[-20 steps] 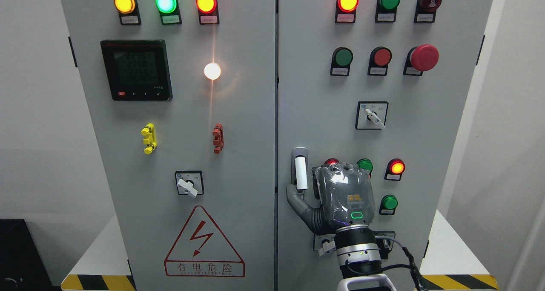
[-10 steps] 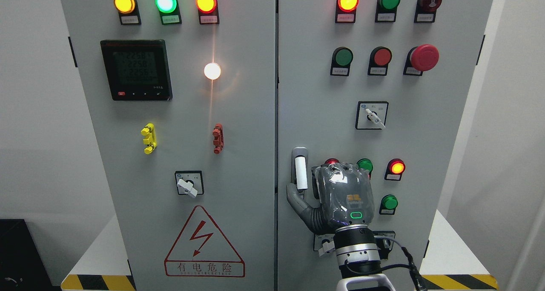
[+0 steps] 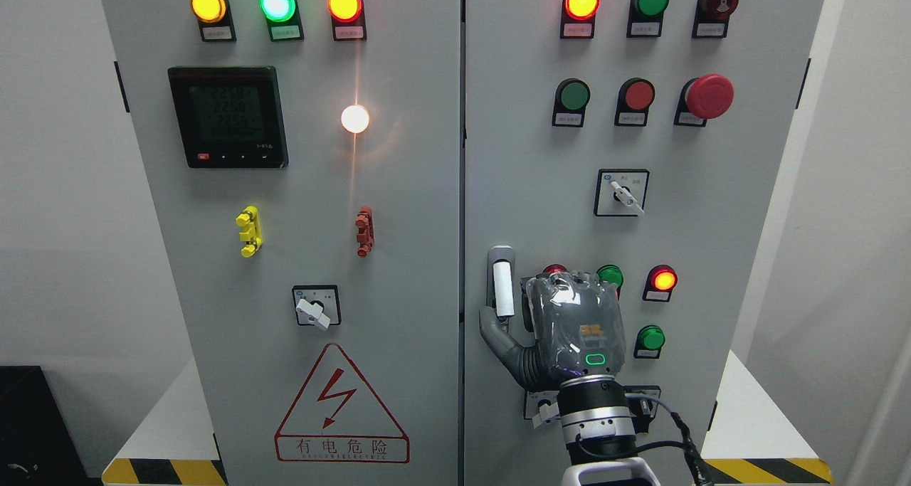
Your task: Release door handle
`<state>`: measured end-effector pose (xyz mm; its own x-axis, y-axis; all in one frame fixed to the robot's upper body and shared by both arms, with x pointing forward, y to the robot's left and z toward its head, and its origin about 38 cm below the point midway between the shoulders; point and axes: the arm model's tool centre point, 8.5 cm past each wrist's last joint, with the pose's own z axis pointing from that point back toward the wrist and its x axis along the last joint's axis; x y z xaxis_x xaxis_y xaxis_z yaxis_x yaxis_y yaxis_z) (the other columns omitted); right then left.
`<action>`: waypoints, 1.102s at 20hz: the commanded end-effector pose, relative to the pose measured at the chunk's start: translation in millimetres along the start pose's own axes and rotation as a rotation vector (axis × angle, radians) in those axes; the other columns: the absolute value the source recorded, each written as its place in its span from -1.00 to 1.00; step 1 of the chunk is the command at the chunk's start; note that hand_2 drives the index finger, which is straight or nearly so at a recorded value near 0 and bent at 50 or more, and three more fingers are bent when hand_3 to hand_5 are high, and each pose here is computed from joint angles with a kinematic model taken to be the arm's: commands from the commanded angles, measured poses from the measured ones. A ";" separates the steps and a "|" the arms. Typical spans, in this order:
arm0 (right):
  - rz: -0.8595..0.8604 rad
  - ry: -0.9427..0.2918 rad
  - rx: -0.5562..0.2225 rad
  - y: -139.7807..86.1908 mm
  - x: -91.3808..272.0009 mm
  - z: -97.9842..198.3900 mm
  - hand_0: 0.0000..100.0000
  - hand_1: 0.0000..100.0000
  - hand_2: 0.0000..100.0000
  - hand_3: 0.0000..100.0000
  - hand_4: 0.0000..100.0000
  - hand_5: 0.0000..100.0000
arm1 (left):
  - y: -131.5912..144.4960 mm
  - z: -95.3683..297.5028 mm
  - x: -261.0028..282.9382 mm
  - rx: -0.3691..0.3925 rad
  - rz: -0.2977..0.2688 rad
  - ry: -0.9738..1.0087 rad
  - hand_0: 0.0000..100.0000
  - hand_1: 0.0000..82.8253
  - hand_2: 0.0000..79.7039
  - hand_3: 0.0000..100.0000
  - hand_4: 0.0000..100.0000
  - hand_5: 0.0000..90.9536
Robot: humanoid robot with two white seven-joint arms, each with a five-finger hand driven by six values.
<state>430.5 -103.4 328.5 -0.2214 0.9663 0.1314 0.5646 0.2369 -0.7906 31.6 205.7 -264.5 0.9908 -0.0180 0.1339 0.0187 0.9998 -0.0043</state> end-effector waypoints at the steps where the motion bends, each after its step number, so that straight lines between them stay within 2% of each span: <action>1: -0.002 0.002 -0.001 -0.2 -0.2 0.7 -0.21 -0.15 0.88 1.00 1.00 1.00 | -0.1 1.0 -10.7 0.000 0.002 0.016 -0.76 0.34 -1.00 -1.00 -1.00 -1.00; 22: -0.001 0.033 -0.005 -0.8 -3.9 2.0 -0.11 -0.17 0.88 1.00 1.00 1.00 | -0.1 1.0 -10.7 0.000 0.002 0.016 -0.76 0.34 -1.00 -1.00 -1.00 -1.00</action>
<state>429.8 -106.6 326.8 -0.1989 0.9685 0.1499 0.5649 0.2383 -0.7900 31.6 205.7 -264.5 0.9908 -0.0178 0.1339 0.0185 0.9998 -0.0043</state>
